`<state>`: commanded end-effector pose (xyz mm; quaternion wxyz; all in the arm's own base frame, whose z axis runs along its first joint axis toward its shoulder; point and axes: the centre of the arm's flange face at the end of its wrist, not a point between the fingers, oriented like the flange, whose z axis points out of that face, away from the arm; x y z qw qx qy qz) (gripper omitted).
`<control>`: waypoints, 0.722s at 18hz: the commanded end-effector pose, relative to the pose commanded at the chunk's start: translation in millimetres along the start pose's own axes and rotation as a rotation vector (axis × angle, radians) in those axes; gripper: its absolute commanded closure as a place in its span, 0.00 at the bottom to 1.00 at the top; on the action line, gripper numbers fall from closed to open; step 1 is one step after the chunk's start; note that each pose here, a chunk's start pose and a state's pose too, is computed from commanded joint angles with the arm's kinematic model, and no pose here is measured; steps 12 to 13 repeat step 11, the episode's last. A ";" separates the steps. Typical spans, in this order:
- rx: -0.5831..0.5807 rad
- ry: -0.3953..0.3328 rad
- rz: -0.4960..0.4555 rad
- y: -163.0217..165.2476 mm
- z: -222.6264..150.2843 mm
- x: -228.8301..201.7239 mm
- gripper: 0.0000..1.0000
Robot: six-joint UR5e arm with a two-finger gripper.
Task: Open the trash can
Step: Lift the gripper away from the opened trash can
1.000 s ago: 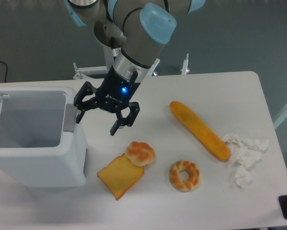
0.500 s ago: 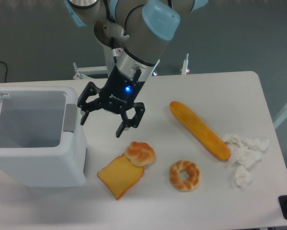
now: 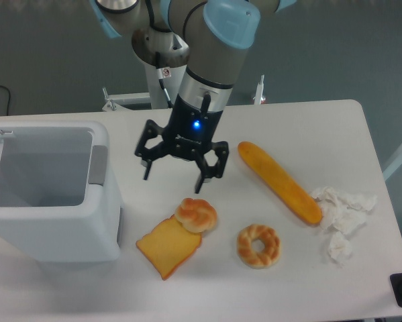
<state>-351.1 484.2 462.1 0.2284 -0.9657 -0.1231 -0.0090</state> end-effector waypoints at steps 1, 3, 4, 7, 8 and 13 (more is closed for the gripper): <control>-0.015 -0.023 0.030 1.5 -1.0 -1.9 0.00; -0.032 -0.048 0.070 2.9 -1.8 -3.3 0.00; -0.035 -0.056 0.089 2.7 -2.7 -4.0 0.00; -0.048 -0.081 0.148 3.1 -7.0 -5.3 0.00; -0.074 -0.116 0.173 4.2 -9.3 -8.9 0.00; -0.126 -0.182 0.260 4.8 -14.1 -14.9 0.00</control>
